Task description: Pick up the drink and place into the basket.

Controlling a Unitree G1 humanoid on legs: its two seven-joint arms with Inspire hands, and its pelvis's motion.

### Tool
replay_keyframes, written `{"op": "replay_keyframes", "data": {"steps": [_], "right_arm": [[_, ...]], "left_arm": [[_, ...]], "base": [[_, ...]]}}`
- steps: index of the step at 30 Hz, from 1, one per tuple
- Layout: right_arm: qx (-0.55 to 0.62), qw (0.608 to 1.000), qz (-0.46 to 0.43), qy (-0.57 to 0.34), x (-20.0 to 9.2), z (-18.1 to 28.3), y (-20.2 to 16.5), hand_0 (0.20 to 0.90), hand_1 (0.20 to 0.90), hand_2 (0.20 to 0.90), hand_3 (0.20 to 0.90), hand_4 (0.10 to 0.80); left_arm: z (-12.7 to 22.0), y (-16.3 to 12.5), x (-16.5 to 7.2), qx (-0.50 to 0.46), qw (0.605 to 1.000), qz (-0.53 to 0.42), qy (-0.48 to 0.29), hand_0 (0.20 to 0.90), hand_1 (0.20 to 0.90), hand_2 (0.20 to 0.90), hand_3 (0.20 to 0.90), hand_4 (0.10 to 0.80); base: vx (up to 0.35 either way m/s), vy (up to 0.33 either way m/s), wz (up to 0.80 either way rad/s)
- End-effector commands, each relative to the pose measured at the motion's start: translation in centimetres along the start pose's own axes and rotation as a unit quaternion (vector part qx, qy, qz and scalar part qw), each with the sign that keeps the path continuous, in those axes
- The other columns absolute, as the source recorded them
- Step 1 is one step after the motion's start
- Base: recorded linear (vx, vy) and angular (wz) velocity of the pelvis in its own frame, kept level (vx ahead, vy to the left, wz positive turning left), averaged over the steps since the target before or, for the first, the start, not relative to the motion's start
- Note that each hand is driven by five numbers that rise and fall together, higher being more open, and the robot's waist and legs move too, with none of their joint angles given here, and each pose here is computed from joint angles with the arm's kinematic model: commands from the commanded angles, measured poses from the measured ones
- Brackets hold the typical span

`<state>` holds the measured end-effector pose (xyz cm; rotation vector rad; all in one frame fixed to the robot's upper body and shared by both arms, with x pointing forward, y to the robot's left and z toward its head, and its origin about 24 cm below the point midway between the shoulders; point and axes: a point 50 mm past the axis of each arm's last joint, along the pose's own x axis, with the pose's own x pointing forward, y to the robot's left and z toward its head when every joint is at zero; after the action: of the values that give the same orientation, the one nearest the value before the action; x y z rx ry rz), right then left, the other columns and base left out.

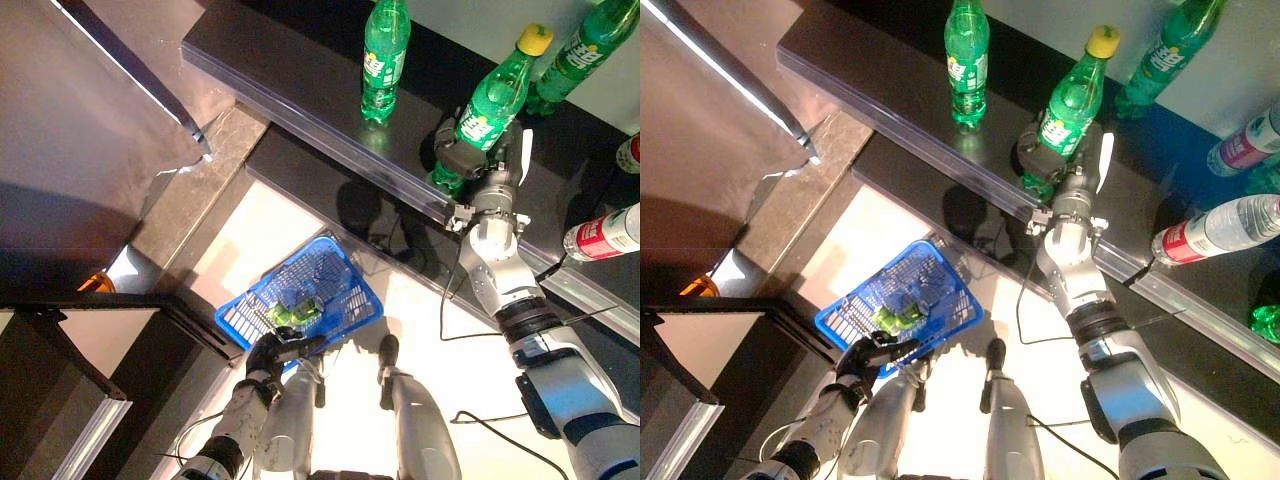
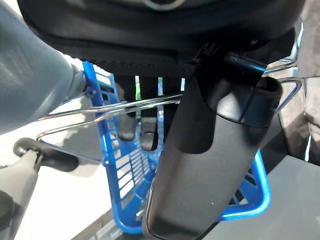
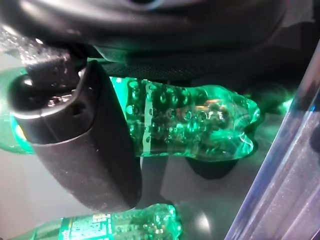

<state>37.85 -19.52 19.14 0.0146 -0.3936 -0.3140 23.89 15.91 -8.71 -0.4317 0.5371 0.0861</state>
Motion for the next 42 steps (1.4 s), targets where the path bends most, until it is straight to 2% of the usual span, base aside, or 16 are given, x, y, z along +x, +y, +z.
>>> {"op": "replay_keyframes", "data": {"steps": [1, 13, 23, 34, 42], "right_arm": [[0.055, 0.982, 0.022, -0.180, 1.6, 8.5, -0.3, 0.300, 0.300, 0.300, 0.200, 0.100], [0.086, 0.977, 0.053, -0.188, -0.1, 7.8, -0.2, 0.300, 0.300, 0.300, 0.200, 0.100], [0.080, 0.955, 0.143, -0.248, -5.2, 8.7, 1.5, 0.300, 0.300, 0.300, 0.200, 0.100], [0.054, 0.950, 0.212, -0.224, -8.0, 7.8, 1.5, 0.300, 0.300, 0.300, 0.200, 0.100], [0.050, 0.947, 0.271, -0.166, -10.8, 5.4, 1.4, 0.300, 0.300, 0.300, 0.200, 0.100]], "left_arm": [[-1.0, 2.3, -2.1, 0.018, 1.000, 0.002, -0.009, 0.300, 0.300, 0.300, 0.200, 0.100], [-1.3, 3.0, -2.6, -0.002, 1.000, 0.009, -0.015, 0.300, 0.300, 0.300, 0.200, 0.100], [-0.9, 4.2, -3.6, -0.029, 0.998, 0.024, -0.048, 0.300, 0.300, 0.300, 0.200, 0.100], [4.0, 1.0, -4.1, -0.044, 0.986, -0.071, -0.142, 0.300, 0.300, 0.300, 0.200, 0.100], [9.4, -2.2, -6.0, -0.074, 0.960, -0.159, -0.219, 0.300, 0.300, 0.300, 0.200, 0.100]], "base": [[0.000, 0.000, 0.00], [0.000, 0.000, 0.00], [0.058, 0.002, -0.01], [0.060, 0.000, 0.00], [0.000, 0.000, 0.00]]}}
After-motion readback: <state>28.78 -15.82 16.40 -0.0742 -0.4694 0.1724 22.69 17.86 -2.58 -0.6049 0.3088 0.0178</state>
